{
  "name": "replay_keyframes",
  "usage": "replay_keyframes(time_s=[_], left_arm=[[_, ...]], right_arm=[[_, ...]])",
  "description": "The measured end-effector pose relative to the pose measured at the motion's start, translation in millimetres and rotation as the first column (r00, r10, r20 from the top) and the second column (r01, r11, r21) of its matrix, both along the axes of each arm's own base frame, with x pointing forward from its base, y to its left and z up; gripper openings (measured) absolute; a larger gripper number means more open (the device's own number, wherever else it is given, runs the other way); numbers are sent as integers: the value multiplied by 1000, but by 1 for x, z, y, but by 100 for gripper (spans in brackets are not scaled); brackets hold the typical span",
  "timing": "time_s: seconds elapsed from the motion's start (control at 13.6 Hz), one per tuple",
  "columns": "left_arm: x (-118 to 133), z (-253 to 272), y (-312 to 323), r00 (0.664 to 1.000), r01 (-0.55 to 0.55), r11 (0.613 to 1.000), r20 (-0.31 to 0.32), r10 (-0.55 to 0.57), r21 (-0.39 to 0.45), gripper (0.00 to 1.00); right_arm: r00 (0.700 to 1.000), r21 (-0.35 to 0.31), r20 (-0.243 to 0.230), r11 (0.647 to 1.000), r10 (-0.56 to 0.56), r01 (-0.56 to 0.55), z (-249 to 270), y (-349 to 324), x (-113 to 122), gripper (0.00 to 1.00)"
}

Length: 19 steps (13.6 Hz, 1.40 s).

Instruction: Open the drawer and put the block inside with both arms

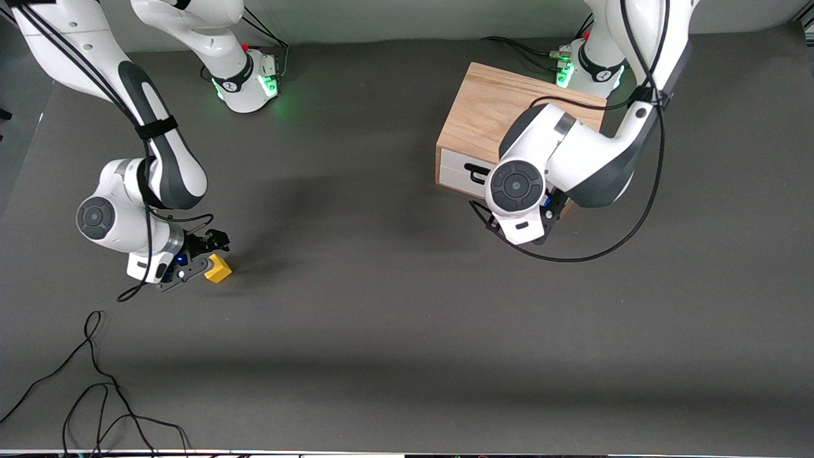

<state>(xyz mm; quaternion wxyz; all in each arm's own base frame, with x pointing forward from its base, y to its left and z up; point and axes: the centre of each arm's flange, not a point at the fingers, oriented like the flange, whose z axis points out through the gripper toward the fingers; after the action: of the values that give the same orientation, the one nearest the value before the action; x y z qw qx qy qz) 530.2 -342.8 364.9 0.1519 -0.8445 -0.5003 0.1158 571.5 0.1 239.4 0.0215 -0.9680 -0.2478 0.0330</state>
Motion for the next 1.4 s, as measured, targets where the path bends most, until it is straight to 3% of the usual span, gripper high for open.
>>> replay_keyframes(time_s=[0.66,0.74,0.96,1.03,1.4], left_arm=[[-18,-57,-3,999,-36,999,1,35,7,100],[-19,-61,-3,999,-42,999,-1,42,10,100],[-20,-74,-3,998,-58,998,-19,59,22,100],[-20,-77,-3,998,-61,998,-23,61,24,100],[-20,-86,-3,998,-64,998,-28,65,29,100]], right_arm=[[996,-11,73,999,42,-41,-41,-14,-7,100],[996,-12,85,999,42,-41,-45,-14,-8,95],[995,-15,95,1000,26,-24,-50,-23,-12,59],[995,-16,97,1000,21,-20,-50,-26,-12,55],[996,-11,82,999,-32,33,-18,-24,-5,55]])
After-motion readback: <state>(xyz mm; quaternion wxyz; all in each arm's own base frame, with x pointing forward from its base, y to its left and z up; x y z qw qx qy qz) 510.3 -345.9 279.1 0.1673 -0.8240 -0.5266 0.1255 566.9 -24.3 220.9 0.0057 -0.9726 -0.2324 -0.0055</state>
